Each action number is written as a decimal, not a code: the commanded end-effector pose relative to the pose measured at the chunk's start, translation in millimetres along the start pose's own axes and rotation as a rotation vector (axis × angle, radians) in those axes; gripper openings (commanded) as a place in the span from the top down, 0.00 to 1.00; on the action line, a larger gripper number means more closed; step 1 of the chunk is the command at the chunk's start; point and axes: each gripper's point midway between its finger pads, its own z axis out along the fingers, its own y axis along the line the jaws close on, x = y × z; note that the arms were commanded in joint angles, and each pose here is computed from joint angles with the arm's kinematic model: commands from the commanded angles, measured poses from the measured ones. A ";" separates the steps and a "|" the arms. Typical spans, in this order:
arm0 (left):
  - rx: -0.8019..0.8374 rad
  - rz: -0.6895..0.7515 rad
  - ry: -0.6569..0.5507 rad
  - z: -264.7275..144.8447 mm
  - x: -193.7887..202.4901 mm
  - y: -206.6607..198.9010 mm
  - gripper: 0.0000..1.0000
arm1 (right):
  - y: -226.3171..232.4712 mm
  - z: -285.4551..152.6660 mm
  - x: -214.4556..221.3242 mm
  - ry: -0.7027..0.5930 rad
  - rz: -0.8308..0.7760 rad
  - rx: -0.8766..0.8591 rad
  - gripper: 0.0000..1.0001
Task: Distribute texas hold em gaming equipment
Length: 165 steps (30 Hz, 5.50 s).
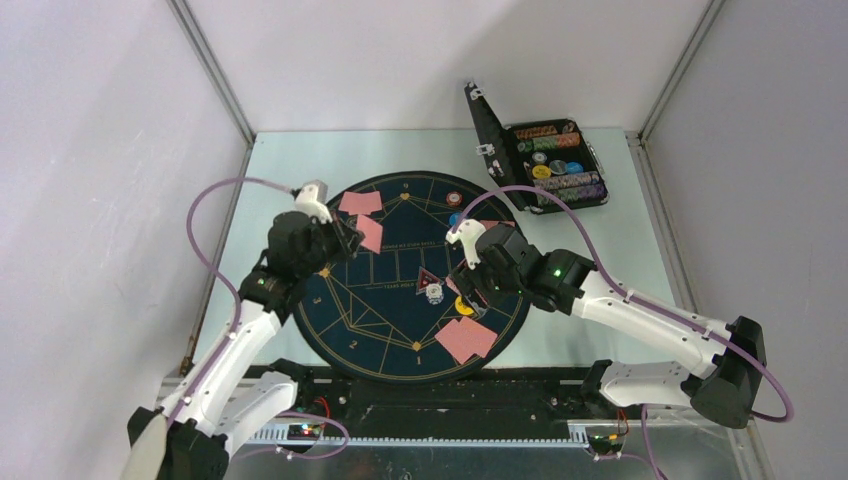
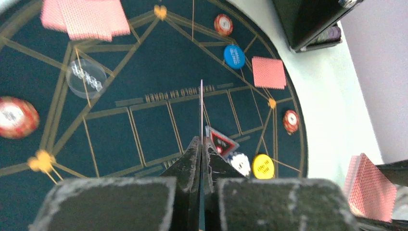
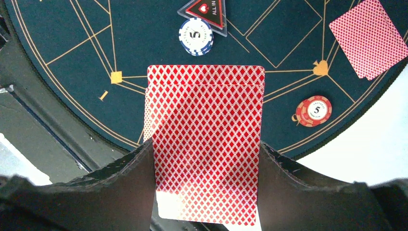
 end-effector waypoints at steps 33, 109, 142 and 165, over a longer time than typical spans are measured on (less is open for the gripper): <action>0.305 1.871 0.211 34.7 56.0 79.8 1.00 | -78.4 22.1 -46.0 -0.080 0.293 0.268 1.00; 0.614 -0.085 0.372 -8.5 87.3 -146.8 0.00 | 16.8 -2.7 -1.8 -0.099 0.027 -0.084 1.00; 0.463 0.088 0.537 9.3 146.7 -133.6 0.00 | 26.0 -9.6 -4.1 -0.120 0.001 -0.117 1.00; 0.506 0.131 0.441 -5.0 113.7 -150.0 0.59 | 27.1 -13.3 -4.7 -0.139 -0.009 -0.112 1.00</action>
